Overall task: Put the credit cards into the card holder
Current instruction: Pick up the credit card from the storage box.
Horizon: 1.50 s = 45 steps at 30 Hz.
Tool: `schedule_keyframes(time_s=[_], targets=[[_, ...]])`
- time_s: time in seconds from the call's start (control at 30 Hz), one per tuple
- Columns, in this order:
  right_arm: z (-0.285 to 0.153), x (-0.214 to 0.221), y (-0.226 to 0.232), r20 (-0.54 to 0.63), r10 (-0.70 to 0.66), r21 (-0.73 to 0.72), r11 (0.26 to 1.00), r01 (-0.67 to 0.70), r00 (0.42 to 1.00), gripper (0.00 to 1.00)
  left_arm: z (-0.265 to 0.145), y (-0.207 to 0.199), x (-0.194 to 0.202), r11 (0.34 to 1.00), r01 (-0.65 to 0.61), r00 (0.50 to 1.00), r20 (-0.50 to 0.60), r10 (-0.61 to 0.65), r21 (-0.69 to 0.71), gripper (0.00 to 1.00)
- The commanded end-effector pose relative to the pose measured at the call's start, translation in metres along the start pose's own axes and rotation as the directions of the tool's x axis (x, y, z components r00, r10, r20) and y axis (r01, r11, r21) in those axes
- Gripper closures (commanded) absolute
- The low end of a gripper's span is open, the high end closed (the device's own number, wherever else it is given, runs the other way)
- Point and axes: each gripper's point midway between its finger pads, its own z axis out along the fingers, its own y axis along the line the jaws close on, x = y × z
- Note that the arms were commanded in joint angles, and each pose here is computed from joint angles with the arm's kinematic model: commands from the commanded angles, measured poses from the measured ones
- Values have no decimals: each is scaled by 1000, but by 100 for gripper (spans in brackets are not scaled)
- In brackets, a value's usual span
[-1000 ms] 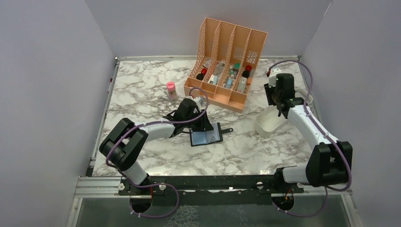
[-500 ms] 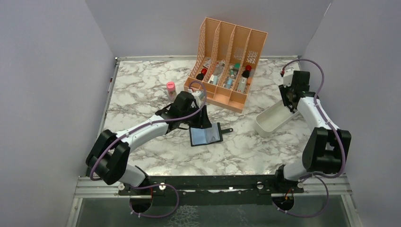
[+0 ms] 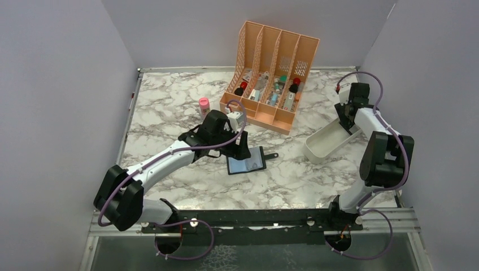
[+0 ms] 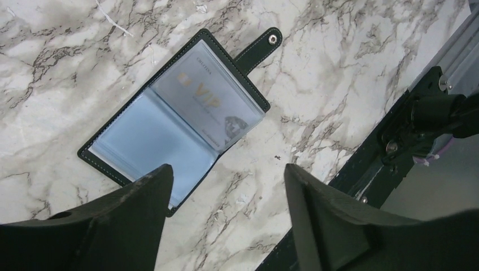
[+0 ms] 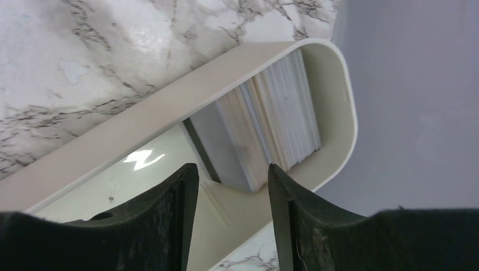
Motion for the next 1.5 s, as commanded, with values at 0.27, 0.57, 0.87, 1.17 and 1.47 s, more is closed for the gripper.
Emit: schedule_keyframes(time_s=[0.27, 0.57, 0.87, 1.17, 1.47], targets=[[3, -10, -21, -2, -93, 37, 995, 93, 996, 46, -18, -8, -10, 995, -101, 994, 34, 101, 18, 1], [10, -7, -19, 7, -149, 37, 988, 149, 989, 46, -16, 3, -7, 995, -97, 995, 21, 98, -33, 1], [31, 8, -11, -43, -187, 27, 982, 188, 981, 46, -15, 2, -10, 993, -111, 994, 22, 112, -30, 1], [44, 12, -21, -79, -164, 102, 980, 172, 983, 48, -15, 0, -10, 995, -100, 995, 22, 101, -20, 1], [31, -1, -45, -45, -135, 224, 964, 141, 990, 54, -21, 1, -15, 993, -113, 992, 45, 115, -40, 1]])
